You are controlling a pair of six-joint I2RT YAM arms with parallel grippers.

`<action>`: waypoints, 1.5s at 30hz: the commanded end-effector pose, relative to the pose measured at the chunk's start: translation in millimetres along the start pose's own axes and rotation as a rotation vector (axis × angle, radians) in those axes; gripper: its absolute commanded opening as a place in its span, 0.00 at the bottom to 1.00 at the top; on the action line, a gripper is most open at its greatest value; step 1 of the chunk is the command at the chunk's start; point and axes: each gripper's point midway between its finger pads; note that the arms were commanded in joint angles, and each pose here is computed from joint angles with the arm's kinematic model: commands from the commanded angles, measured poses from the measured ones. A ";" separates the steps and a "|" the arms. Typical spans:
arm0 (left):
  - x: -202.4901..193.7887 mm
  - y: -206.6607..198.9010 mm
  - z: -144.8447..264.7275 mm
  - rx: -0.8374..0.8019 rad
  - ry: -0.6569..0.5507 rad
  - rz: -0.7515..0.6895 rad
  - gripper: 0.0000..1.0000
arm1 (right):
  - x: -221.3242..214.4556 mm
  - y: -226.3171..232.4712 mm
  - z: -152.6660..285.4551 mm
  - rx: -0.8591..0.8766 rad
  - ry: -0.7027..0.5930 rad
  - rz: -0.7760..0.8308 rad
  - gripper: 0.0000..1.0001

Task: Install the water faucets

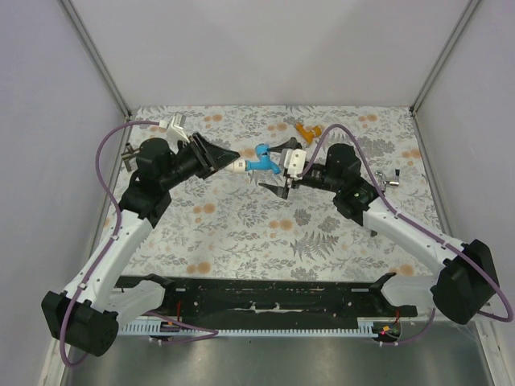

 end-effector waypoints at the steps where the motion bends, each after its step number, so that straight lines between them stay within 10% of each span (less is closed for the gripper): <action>1: 12.0 -40.4 10.0 -0.130 -0.017 -0.013 0.02 | 17.8 -13.2 -13.8 -0.004 -0.057 0.066 0.98; 10: 16.6 -63.7 15.4 -0.235 -0.020 -0.105 0.02 | 1.9 8.5 -15.8 0.068 -0.021 -0.079 0.92; 22: 17.3 -63.5 17.9 -0.308 -0.085 -0.380 0.02 | 24.3 53.9 -7.8 0.343 -0.015 -0.418 0.41; 26: 13.5 -65.4 29.2 -0.375 -0.160 -0.574 0.02 | 31.4 55.6 -5.3 0.358 -0.015 -0.524 0.00; 32: 17.4 -71.1 40.1 -0.420 -0.263 -0.675 0.02 | 39.6 47.9 -6.8 0.321 -0.002 -0.642 0.00; 38: 39.1 -48.5 29.4 -0.244 -0.310 -0.401 0.57 | 32.9 30.1 -10.5 0.199 0.009 -0.627 0.00; 45: 38.4 -46.8 29.2 -0.255 -0.315 -0.141 0.68 | 46.3 7.4 -17.1 0.109 -0.073 -0.618 0.00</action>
Point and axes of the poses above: each gripper's point midway between its finger pads, its own z axis back along the fingers, its own y axis along the line the jaws close on, x = y × z
